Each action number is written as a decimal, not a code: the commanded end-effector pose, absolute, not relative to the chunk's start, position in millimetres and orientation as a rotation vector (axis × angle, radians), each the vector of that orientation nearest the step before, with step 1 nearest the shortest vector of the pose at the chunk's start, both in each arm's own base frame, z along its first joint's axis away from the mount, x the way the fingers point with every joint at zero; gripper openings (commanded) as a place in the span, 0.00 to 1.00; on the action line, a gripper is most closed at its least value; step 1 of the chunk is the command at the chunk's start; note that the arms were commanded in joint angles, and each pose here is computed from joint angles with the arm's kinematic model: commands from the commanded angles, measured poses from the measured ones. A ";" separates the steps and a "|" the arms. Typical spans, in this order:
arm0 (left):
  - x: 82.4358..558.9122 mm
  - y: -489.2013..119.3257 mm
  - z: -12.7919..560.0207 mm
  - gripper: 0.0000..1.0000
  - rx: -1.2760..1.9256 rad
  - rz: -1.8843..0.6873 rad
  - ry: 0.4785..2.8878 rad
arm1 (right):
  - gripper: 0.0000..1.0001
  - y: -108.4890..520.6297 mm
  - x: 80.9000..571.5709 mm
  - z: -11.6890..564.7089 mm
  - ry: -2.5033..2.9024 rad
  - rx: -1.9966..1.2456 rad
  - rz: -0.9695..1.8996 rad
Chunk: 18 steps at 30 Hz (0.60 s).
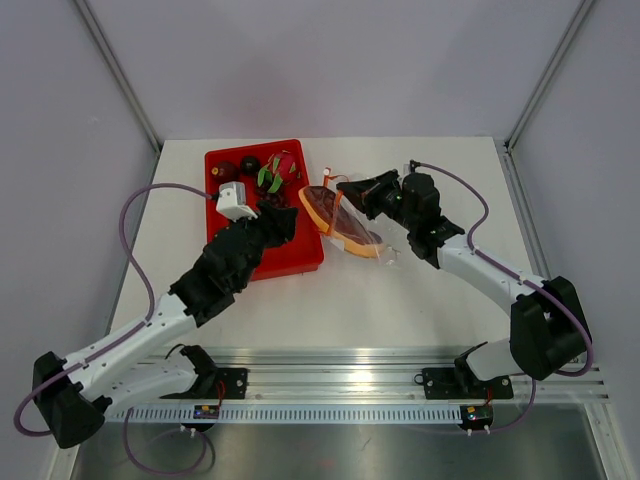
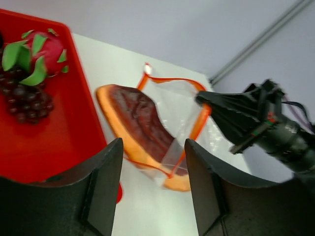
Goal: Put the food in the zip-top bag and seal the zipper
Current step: Place the fake food in the zipper food storage bag, then adjust the zipper food storage bag at the center of the board.
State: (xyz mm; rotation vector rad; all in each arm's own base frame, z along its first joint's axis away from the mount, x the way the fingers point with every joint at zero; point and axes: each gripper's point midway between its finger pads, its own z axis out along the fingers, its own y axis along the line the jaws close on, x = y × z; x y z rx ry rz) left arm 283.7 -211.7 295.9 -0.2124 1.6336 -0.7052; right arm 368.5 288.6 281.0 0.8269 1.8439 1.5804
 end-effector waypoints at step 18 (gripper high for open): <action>303.5 -256.9 183.0 0.88 -0.337 -1.201 2.125 | 0.00 309.2 358.4 301.2 1.816 0.640 1.729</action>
